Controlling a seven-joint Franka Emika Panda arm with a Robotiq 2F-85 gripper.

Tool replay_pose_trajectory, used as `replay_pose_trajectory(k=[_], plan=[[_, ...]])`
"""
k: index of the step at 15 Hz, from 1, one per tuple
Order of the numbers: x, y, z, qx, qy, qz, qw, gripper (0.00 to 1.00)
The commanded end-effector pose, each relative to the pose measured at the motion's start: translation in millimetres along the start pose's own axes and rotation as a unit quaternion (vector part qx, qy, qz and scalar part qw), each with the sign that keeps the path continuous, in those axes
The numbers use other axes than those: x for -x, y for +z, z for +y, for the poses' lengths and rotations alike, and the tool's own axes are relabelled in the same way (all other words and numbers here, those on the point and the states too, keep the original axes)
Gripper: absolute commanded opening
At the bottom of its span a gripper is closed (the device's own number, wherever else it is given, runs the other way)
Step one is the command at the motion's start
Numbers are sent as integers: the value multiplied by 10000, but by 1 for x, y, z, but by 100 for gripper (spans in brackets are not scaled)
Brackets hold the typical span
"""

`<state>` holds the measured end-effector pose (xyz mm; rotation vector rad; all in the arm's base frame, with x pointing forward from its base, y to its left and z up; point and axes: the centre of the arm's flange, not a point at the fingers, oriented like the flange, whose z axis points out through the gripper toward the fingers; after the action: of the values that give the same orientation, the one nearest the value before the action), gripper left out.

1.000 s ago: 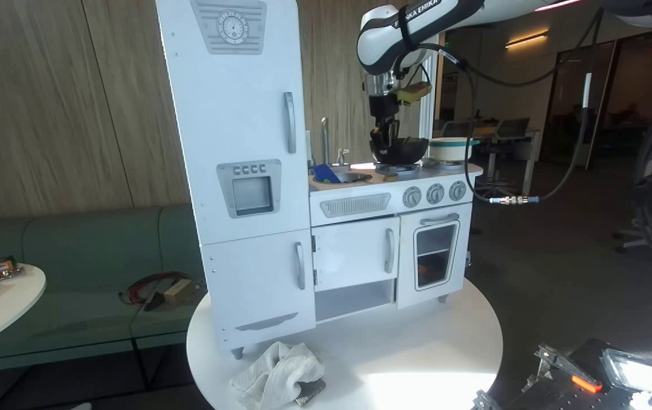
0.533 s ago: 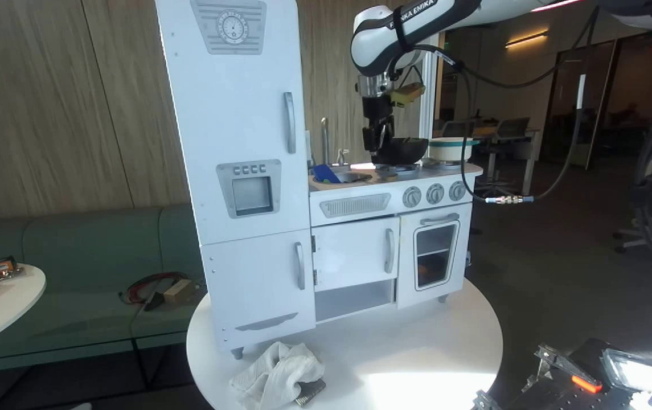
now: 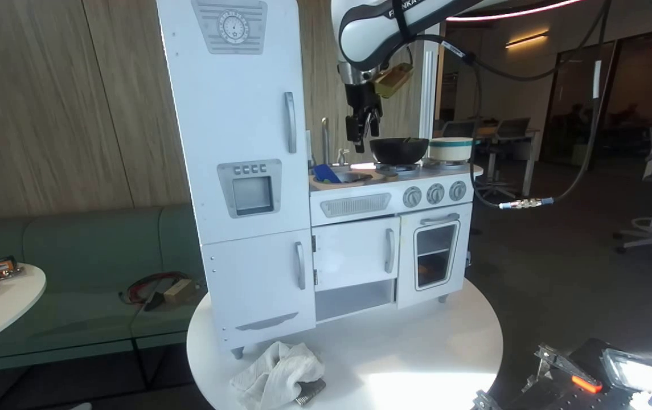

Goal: Pick the black bowl and pour all its contents into the white bowl, pick up the silver spoon from the sink and mix the contents of the white bowl

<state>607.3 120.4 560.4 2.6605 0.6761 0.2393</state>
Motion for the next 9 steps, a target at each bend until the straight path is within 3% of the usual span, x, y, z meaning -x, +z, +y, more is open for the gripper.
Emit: replay_pose_trajectory(k=[1, 9], plan=[[23, -19, -24, 65, 235, 34, 9997, 100], [42, 7, -42, -644, 179, -513, 9964, 100]])
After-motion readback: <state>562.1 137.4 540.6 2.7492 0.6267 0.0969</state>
